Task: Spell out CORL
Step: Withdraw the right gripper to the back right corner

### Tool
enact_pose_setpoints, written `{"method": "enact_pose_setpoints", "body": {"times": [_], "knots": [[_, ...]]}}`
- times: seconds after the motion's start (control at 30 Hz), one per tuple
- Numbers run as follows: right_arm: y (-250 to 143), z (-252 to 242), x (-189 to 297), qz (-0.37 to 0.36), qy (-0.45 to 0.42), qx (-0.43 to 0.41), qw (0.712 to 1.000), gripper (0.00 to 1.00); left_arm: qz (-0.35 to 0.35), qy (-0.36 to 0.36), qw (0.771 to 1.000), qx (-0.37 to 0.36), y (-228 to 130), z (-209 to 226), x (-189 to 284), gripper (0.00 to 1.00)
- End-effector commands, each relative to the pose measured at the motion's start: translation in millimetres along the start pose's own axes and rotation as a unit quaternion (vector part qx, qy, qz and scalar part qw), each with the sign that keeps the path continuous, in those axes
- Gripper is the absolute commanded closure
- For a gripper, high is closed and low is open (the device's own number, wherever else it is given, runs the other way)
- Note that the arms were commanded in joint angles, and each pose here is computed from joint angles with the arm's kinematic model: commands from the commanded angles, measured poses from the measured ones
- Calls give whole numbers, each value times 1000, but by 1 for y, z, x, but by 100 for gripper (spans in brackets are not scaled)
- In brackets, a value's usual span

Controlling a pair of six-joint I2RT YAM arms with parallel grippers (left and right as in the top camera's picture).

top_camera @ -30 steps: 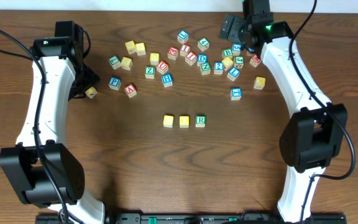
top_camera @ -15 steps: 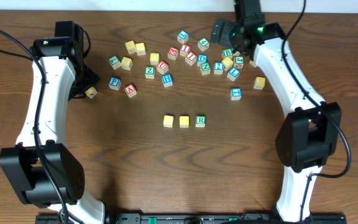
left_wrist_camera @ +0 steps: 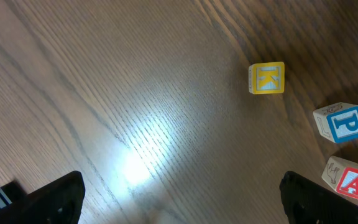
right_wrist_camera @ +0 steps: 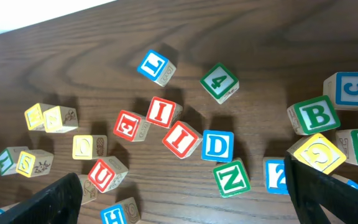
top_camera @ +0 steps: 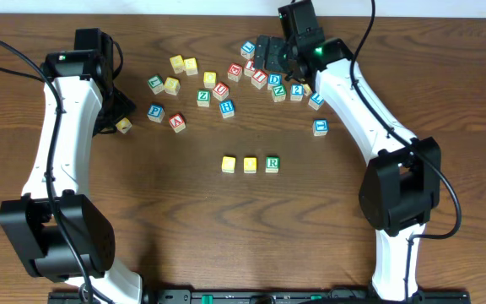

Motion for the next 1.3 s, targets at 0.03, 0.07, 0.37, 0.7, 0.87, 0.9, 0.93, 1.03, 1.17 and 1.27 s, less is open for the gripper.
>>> {"method": "enact_pose_setpoints", "body": {"times": [0.03, 0.07, 0.37, 0.7, 0.87, 0.9, 0.93, 1.03, 1.17, 1.27], "knots": [[7, -8, -4, -19, -2, 0, 1000, 1, -3, 15, 1000, 2, -1, 1, -5, 1], [12, -12, -2, -33, 0, -4, 999, 1, -3, 15, 1000, 2, -1, 1, -5, 2], [45, -63, 7, -111, -8, -42, 993, 1, -3, 15, 1000, 2, -1, 1, -5, 1], [19, -120, 11, 8, 30, -113, 993, 1, -3, 15, 1000, 2, -1, 1, -5, 1], [15, -112, 10, 21, 26, -107, 994, 1, -3, 15, 1000, 2, -1, 1, -5, 1], [15, -114, 10, 19, 8, -106, 994, 1, -3, 15, 1000, 2, -1, 1, -5, 1], [14, -116, 10, 19, -8, -107, 994, 1, -3, 15, 1000, 2, -1, 1, -5, 1], [13, -131, 12, 22, -35, -118, 992, 1, -3, 15, 1000, 2, -1, 1, -5, 1], [6, -172, 20, 38, -67, -185, 980, 1, -3, 15, 1000, 2, -1, 1, -5, 1], [-1, -200, 28, 54, -72, -231, 969, 1, -3, 15, 1000, 2, -1, 1, -5, 1]]}}
Point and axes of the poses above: each gripper's point midway between its finger pads, its own x axis back along the fingers, its own z axis along the line the jaws close on, y = z × x, the point moved 10 cm from there along x, back along the fingers, and after that the axes turned 13 degrees about x, right-handed, at the moved point
